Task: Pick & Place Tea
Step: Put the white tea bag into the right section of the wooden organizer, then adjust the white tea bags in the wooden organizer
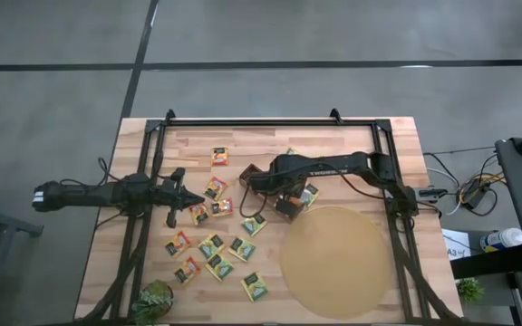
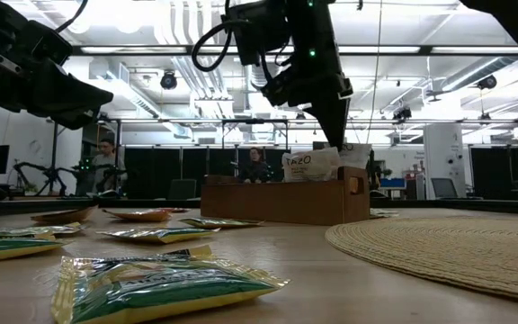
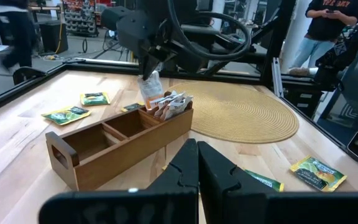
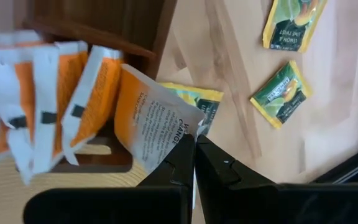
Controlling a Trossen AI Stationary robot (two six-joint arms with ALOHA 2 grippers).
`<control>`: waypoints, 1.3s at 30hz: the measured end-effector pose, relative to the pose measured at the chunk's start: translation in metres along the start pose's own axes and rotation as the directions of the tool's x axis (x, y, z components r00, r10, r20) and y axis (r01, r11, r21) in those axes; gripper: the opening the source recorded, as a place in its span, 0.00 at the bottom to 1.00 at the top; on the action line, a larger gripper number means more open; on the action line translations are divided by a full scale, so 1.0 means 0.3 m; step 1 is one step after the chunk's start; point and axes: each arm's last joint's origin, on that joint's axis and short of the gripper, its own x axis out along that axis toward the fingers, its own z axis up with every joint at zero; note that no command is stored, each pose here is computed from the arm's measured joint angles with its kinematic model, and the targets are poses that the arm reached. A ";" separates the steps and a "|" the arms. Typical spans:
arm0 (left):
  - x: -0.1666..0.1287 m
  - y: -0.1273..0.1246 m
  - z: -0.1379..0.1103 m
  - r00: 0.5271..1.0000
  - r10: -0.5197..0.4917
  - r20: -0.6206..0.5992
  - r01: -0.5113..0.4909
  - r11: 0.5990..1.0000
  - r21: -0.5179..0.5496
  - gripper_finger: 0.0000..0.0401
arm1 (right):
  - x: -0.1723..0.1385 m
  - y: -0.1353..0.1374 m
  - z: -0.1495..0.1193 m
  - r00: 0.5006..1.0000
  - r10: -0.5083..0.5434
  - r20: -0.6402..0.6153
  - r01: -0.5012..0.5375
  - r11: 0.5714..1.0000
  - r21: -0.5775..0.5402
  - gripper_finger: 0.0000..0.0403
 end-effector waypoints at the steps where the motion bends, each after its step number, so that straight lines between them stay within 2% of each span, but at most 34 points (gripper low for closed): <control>1: 0.000 0.000 0.000 1.000 0.000 0.000 0.000 1.000 0.000 0.00 | 0.000 0.000 0.002 1.000 0.007 0.002 -0.007 1.000 0.002 0.02; 8: 0.000 0.000 0.000 1.000 0.000 0.000 0.000 1.000 0.000 0.00 | 0.006 0.001 0.004 0.998 0.067 -0.023 -0.066 0.998 0.011 0.05; 20: 0.000 0.000 0.000 1.000 0.000 0.000 0.000 1.000 0.000 0.00 | -0.002 0.001 0.004 0.997 0.076 -0.014 -0.076 0.997 0.021 0.30; 27: 0.000 0.000 0.000 1.000 0.000 0.000 0.000 1.000 0.000 0.00 | -0.029 -0.004 0.006 0.994 0.107 0.006 -0.107 0.994 0.021 0.39; 34: 0.000 0.000 0.000 1.000 0.000 0.000 0.000 1.000 0.000 0.00 | -0.102 -0.028 -0.009 0.987 0.142 0.070 -0.145 0.989 0.031 0.40; 39: 0.000 0.000 0.000 1.000 0.000 0.000 0.000 1.000 0.000 0.00 | -0.105 -0.032 -0.016 0.989 0.136 0.063 -0.138 0.990 0.035 0.34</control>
